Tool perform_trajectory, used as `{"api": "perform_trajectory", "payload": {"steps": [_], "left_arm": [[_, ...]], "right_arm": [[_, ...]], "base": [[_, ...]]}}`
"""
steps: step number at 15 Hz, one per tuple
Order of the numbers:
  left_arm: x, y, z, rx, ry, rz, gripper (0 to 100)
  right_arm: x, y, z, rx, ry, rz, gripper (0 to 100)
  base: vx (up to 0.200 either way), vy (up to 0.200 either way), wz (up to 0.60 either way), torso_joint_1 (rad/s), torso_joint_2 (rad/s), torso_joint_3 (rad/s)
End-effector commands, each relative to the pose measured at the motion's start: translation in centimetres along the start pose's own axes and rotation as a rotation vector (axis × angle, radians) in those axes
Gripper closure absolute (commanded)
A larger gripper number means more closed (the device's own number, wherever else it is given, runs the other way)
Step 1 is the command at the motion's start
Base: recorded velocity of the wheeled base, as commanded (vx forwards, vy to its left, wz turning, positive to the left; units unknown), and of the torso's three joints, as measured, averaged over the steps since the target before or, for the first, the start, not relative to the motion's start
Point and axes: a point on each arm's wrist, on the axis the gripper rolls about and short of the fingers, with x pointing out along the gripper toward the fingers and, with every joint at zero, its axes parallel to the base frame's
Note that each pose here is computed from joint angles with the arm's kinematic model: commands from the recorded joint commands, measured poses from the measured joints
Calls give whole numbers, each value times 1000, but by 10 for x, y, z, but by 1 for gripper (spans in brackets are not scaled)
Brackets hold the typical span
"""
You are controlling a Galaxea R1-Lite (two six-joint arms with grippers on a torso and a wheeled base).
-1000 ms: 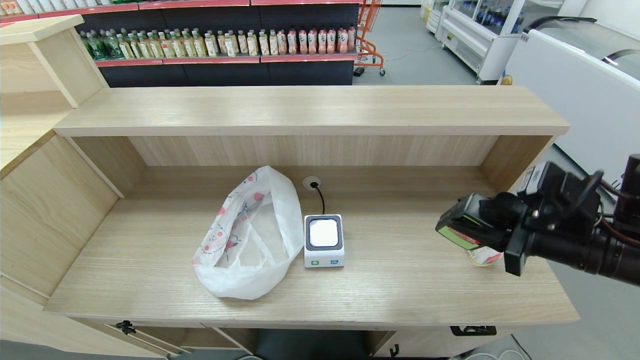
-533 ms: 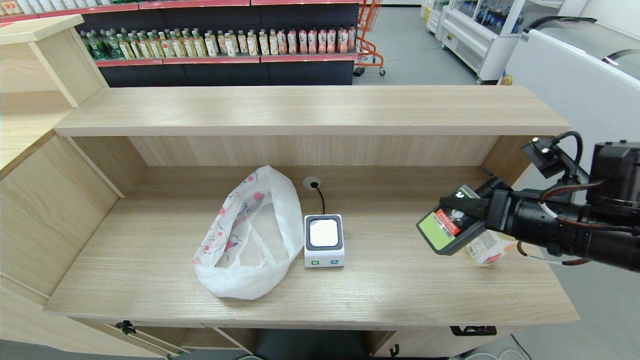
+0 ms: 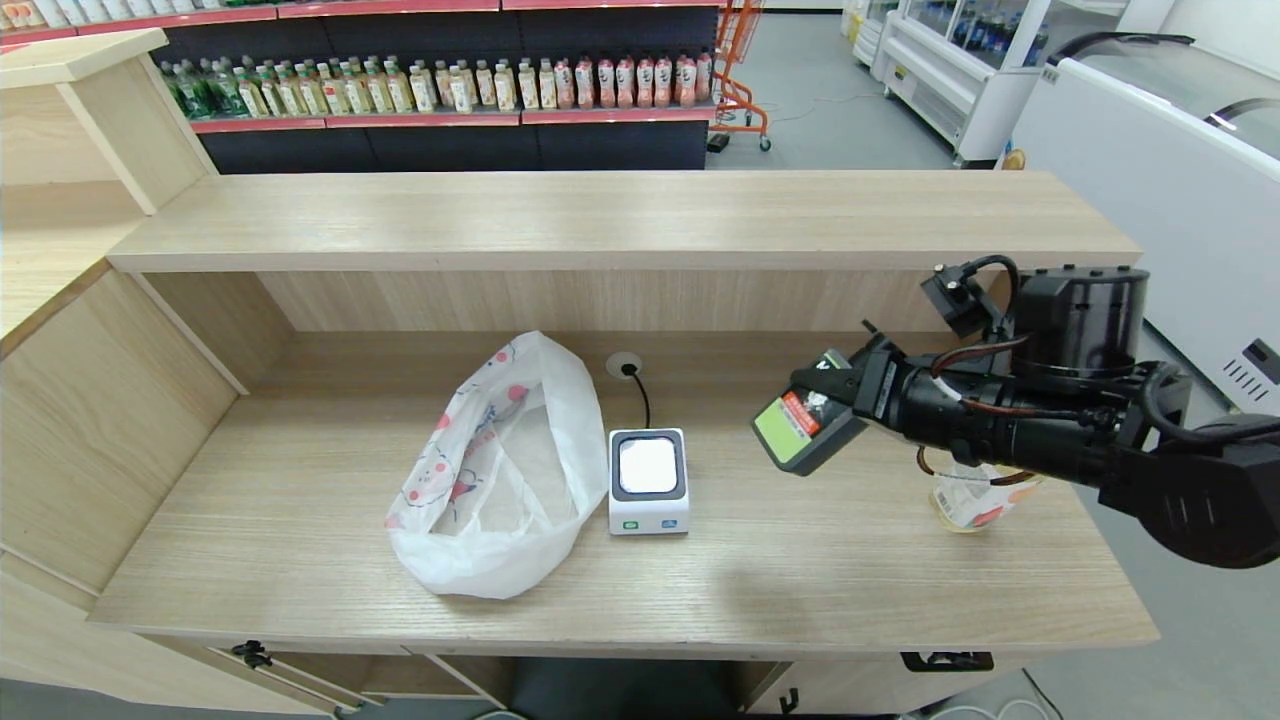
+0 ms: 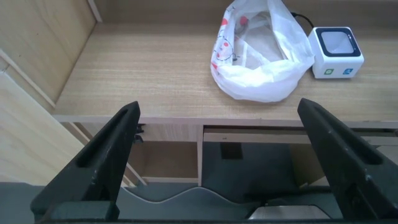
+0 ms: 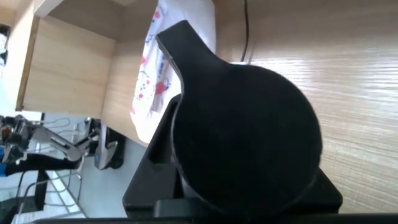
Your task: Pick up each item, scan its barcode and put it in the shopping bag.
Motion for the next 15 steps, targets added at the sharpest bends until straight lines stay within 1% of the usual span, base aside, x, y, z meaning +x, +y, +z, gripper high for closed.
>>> {"api": "perform_trajectory", "payload": {"steps": [1, 3, 6, 9, 13, 15], "left_arm": [[0, 0, 0, -1, -1, 0, 0], [0, 0, 0, 4, -1, 0, 0], [0, 0, 0, -1, -1, 0, 0], [0, 0, 0, -4, -1, 0, 0], [0, 0, 0, 2, -1, 0, 0], [0, 0, 0, 0, -1, 0, 0]], "right_arm": [[8, 4, -8, 0, 32, 17, 100], [9, 7, -11, -1, 41, 23, 100], [11, 6, -12, 1, 46, 22, 100], [16, 2, -16, 5, 60, 16, 100], [22, 1, -24, 5, 80, 6, 100], [32, -8, -30, 4, 75, -64, 100]], "base": [[0, 0, 0, 0, 0, 0], [0, 0, 0, 0, 0, 0], [0, 0, 0, 0, 0, 0], [0, 200, 0, -4, -2, 2], [0, 200, 0, 8, 4, -1], [0, 0, 0, 0, 0, 0]]}}
